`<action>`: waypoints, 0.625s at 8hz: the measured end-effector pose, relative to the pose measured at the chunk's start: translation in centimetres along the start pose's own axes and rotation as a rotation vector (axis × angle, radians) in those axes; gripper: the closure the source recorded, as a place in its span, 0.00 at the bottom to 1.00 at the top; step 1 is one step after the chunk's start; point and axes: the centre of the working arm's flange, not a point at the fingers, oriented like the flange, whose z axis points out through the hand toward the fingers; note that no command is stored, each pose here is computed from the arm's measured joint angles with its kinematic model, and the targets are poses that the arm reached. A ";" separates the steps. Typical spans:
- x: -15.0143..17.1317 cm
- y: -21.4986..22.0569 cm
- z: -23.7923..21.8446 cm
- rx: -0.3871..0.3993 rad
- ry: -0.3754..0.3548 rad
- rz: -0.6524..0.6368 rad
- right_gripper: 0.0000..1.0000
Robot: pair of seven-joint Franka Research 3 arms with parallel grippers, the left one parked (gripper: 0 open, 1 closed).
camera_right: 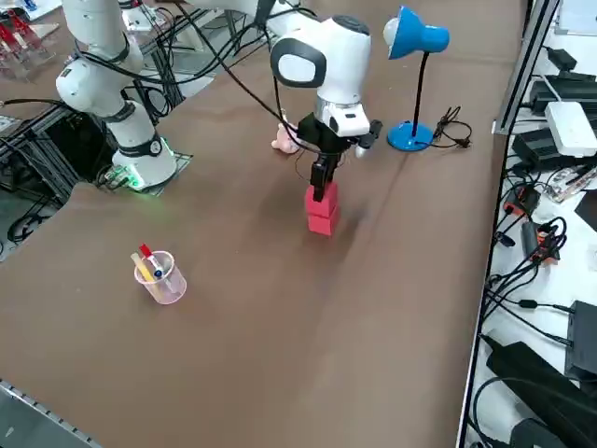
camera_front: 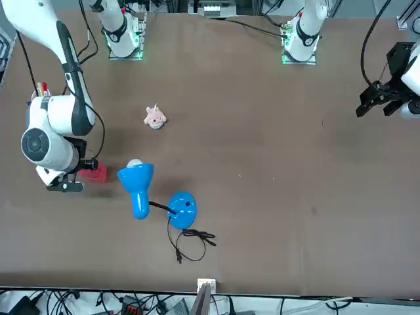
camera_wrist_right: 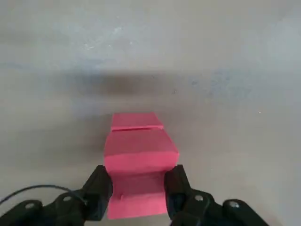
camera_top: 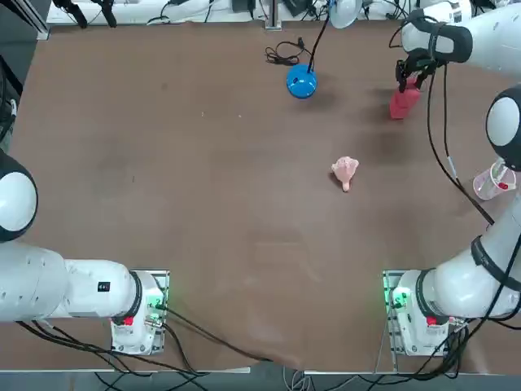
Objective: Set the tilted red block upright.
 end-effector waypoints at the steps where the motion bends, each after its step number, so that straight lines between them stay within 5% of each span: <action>1: 0.0 0.0 0.0 0.001 0.001 0.001 0.38; 5: 0.1 0.0 0.4 0.001 -0.003 0.003 0.38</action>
